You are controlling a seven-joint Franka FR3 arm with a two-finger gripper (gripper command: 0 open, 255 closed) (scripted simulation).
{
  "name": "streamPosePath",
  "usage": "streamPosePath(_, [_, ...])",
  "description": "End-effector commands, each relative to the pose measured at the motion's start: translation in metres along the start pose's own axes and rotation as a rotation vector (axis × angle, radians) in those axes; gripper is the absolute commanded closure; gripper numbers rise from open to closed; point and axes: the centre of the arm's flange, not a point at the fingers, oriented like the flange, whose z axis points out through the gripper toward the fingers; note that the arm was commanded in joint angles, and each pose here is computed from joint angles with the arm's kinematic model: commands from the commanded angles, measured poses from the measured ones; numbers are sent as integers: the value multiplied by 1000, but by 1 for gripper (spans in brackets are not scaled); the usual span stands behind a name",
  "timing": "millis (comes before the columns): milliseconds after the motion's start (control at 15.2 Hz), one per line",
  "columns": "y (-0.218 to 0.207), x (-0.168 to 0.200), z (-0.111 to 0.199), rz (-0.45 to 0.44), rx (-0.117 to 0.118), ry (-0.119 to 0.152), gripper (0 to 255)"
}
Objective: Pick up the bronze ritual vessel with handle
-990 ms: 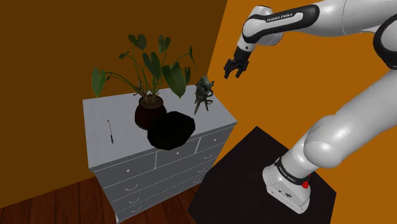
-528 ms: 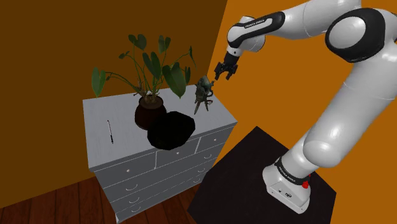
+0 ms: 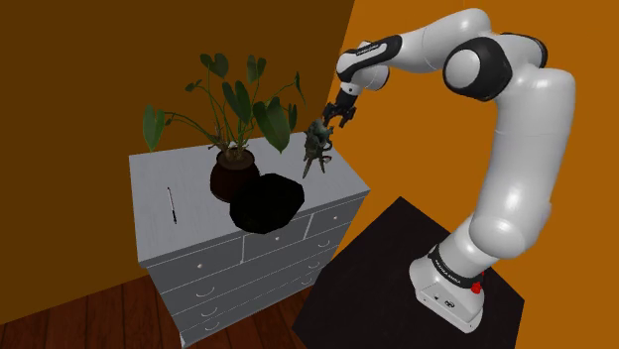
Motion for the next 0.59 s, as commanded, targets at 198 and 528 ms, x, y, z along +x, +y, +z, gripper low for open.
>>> streamPosePath(198, [14,31,30,11,17,6,0])
streamPosePath(528, [18,31,56,11,17,6,0])
